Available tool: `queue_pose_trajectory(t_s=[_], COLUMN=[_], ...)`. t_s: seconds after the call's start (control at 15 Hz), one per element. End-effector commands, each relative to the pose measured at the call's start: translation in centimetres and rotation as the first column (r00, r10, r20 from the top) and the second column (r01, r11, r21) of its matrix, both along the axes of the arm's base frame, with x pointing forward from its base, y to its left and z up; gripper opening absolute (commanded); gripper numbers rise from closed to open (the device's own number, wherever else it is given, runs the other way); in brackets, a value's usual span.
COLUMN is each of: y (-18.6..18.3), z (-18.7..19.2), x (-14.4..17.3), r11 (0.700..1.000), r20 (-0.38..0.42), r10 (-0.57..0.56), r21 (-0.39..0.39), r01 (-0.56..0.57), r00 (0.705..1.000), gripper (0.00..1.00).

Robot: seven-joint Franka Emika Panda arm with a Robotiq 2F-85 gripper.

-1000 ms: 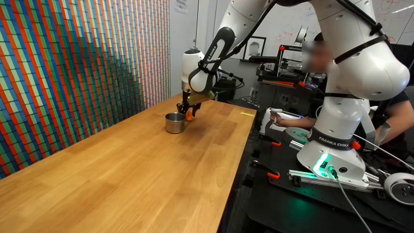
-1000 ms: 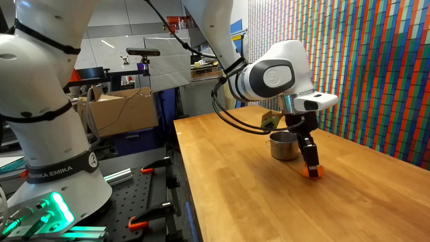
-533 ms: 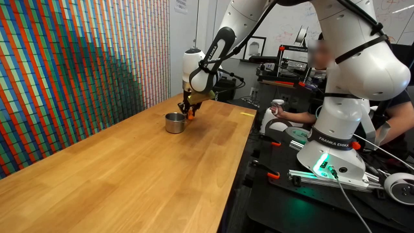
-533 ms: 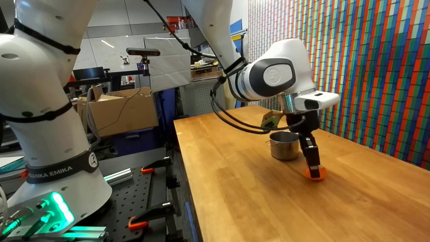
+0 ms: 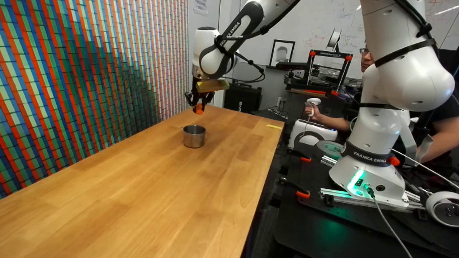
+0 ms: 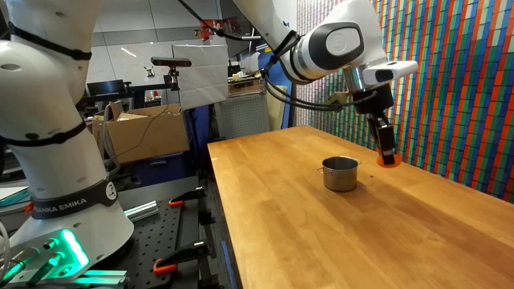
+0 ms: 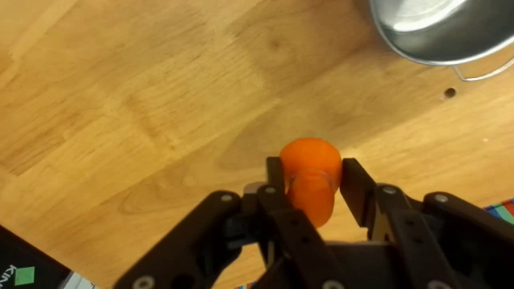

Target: Pick up the rubber duck and put it in the cup

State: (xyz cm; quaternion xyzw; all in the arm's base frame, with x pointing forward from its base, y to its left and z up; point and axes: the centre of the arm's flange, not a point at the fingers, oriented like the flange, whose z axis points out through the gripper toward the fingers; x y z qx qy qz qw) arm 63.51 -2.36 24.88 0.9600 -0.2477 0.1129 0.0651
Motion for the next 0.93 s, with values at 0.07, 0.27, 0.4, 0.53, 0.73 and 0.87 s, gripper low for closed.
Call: queue_pose_trajectory(t_s=[0.07, 0.27, 0.4, 0.53, 0.73, 0.87], y=[3.0, 6.0, 7.5, 8.5, 9.2, 9.0], z=[4.5, 4.7, 4.0, 2.8, 1.1, 0.5], x=[0.0, -1.0, -1.5, -1.9, -2.8, -2.9], r11=[0.995, 0.989, 0.987, 0.986, 0.986, 0.988], r20=[-0.028, -0.045, -0.06, -0.082, -0.135, -0.162], r10=[0.001, 0.019, 0.041, 0.064, 0.075, 0.072], r21=[0.098, 0.148, 0.16, 0.16, 0.158, 0.147], r01=[0.002, -0.012, -0.031, -0.05, -0.053, -0.048], r00=[1.0, 0.999, 0.997, 0.995, 0.988, 0.984], gripper=[0.16, 0.16, 0.16, 0.66, 0.81, 0.96])
